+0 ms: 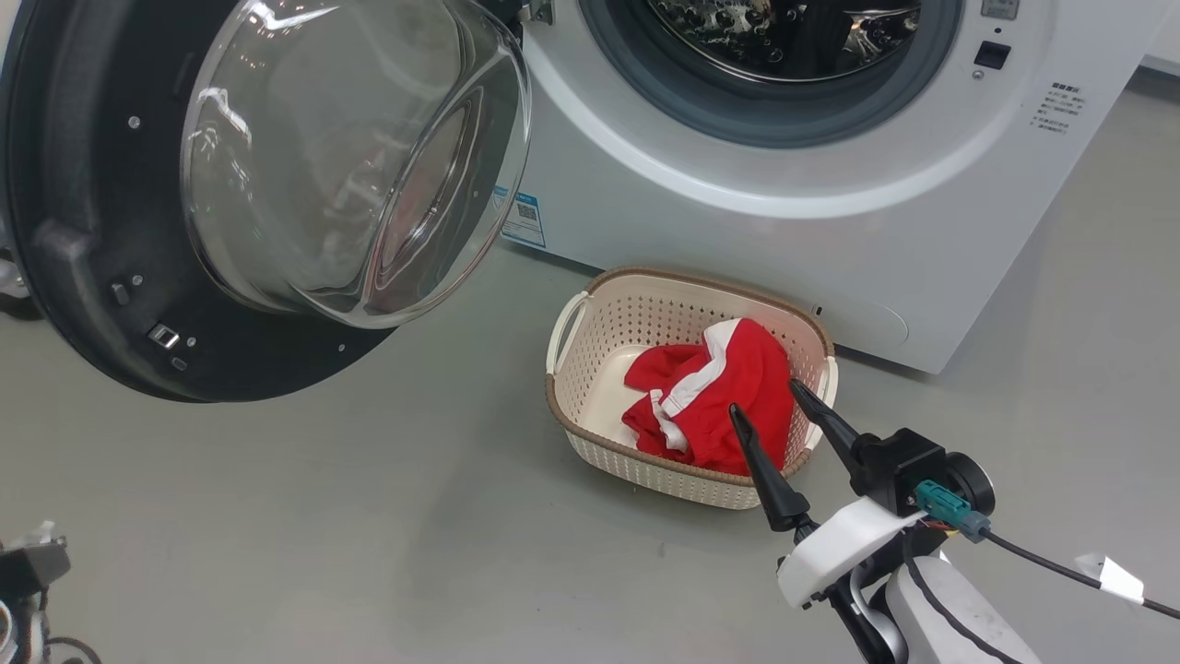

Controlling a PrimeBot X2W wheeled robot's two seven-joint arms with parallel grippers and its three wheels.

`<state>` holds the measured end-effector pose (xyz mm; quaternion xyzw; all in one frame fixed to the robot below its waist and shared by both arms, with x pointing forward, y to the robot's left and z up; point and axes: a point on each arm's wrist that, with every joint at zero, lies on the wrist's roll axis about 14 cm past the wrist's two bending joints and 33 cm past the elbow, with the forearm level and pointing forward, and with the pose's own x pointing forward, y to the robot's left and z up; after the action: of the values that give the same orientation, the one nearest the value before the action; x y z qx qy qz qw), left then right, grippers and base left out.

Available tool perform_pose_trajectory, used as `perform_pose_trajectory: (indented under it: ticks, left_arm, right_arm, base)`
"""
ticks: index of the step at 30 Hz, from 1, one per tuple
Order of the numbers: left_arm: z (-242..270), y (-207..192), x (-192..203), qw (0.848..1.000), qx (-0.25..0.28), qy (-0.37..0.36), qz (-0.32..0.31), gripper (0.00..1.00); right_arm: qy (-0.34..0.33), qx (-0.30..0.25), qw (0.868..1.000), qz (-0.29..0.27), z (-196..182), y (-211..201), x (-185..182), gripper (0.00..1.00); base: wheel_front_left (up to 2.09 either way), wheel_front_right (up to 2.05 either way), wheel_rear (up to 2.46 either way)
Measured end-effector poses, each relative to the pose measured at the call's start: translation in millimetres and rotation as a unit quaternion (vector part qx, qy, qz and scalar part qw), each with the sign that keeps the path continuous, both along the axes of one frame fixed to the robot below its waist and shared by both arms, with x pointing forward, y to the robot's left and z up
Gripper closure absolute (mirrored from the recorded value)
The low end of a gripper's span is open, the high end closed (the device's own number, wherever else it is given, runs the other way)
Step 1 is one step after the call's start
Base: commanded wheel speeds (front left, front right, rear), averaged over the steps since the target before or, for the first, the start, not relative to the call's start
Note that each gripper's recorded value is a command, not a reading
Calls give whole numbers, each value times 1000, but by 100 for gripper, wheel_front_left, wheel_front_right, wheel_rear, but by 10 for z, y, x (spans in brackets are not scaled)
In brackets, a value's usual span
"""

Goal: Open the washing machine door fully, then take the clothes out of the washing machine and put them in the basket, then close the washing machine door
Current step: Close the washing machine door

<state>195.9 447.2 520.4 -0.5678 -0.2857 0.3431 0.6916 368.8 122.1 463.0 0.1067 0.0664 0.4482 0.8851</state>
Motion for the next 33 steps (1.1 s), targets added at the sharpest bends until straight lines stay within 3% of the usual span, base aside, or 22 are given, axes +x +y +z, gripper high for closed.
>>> perform_pose_trajectory:
  ticks: [14,33]
  left_arm:
    - [223,322,301,999,13,37,-16,100]
    - [97,448,785,995,-17,89,-37,100]
  right_arm:
    - [12,1,1000,-16,-94,-92,94,0]
    - [34,-11,999,-38,-344,-280,222,0]
  base:
    - [0,0,0]
    - [0,0,0]
